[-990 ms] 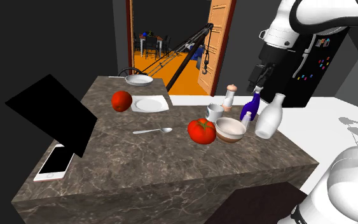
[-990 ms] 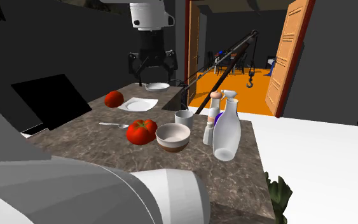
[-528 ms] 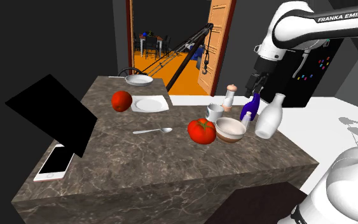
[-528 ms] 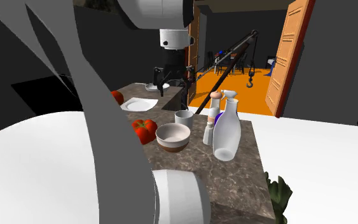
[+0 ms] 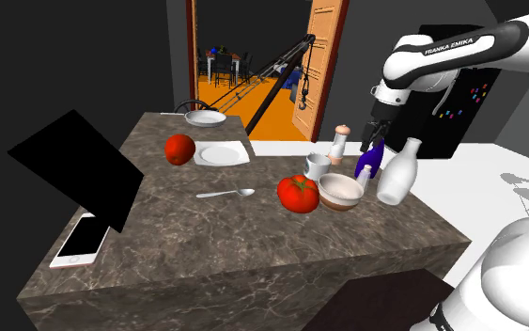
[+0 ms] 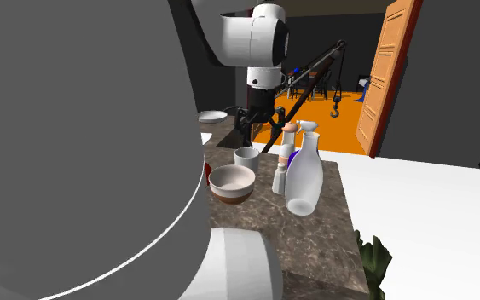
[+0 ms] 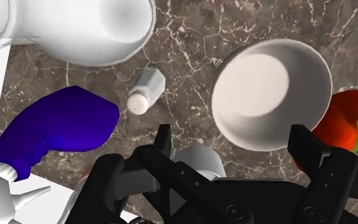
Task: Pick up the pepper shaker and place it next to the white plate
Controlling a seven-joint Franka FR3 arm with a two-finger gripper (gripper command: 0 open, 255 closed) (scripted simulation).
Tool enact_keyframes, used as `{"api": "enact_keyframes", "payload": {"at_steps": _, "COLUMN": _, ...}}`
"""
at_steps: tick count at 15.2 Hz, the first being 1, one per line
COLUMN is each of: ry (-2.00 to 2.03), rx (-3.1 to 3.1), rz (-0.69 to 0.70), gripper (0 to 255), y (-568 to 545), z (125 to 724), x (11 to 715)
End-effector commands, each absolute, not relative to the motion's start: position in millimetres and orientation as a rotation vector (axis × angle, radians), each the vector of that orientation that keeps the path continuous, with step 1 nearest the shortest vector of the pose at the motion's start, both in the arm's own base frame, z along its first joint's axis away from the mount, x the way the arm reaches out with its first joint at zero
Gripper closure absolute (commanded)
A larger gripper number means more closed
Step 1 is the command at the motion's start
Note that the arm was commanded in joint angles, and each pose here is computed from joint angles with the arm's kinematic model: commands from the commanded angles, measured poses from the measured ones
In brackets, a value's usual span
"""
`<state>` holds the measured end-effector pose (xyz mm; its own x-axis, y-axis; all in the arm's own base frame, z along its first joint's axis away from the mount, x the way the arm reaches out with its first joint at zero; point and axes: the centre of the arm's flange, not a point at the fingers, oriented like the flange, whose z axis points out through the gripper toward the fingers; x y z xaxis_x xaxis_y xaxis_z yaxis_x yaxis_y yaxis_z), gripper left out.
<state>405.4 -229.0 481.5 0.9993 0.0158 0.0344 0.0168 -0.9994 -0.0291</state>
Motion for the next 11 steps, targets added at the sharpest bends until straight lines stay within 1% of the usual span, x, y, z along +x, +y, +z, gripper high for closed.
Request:
{"api": "enact_keyframes", "payload": {"at_steps": 1, "ry": -0.018, "rx": -3.104, "rz": -0.033, "gripper": 0, "y": -252.2, "z": 465.0, "x": 412.8}}
{"api": "enact_keyframes", "payload": {"at_steps": 8, "ry": 0.011, "rx": -3.072, "rz": 0.034, "gripper": 0, "y": -326.6, "z": 407.1, "x": 439.0}}
{"api": "enact_keyframes", "payload": {"at_steps": 11, "ry": 0.013, "rx": -3.07, "rz": 0.039, "gripper": 0, "y": -331.0, "z": 392.4, "x": 440.4}}
